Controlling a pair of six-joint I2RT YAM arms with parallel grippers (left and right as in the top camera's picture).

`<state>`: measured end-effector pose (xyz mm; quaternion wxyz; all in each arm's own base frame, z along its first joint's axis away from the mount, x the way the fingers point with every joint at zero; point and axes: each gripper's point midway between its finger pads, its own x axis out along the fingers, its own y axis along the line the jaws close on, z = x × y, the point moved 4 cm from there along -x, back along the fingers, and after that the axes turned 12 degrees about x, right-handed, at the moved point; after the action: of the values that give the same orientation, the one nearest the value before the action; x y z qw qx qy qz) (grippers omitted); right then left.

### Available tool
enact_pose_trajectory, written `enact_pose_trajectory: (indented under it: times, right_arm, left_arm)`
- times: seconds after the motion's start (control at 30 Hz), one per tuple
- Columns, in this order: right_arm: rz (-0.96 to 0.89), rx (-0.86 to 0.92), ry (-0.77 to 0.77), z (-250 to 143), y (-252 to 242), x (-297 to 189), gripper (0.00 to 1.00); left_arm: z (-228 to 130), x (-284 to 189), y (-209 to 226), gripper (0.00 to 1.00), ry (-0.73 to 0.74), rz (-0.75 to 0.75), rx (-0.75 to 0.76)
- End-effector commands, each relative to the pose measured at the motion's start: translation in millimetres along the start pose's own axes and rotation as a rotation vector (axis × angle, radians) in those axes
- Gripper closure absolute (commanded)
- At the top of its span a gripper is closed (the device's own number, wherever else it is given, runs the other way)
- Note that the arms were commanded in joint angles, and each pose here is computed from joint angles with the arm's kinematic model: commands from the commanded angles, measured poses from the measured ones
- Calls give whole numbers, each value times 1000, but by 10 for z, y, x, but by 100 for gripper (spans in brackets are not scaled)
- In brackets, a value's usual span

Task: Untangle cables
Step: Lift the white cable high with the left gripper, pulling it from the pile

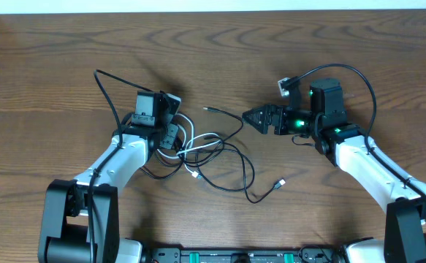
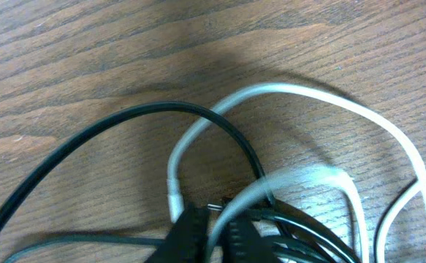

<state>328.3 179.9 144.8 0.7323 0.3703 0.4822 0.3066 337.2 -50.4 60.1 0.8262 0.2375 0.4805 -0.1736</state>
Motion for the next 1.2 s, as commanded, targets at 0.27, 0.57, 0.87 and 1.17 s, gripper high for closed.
enact_pose_trajectory:
  times: [0.27, 0.57, 0.87, 1.17]
  right_arm:
    - [-8, -4, 4, 2, -39, 10, 1]
    - [-7, -5, 3, 2, -39, 10, 1]
    - [-8, -4, 3, 3, -39, 10, 1]
    - [-26, -2, -10, 18, -65, 9, 1]
  left_arm:
    - [315, -386, 131, 93, -170, 46, -83]
    - [945, -1720, 465, 92, -676, 261, -110]
    - [1024, -3030, 526, 93, -1085, 438, -102]
    - [906, -3948, 483, 93, -1394, 574, -93]
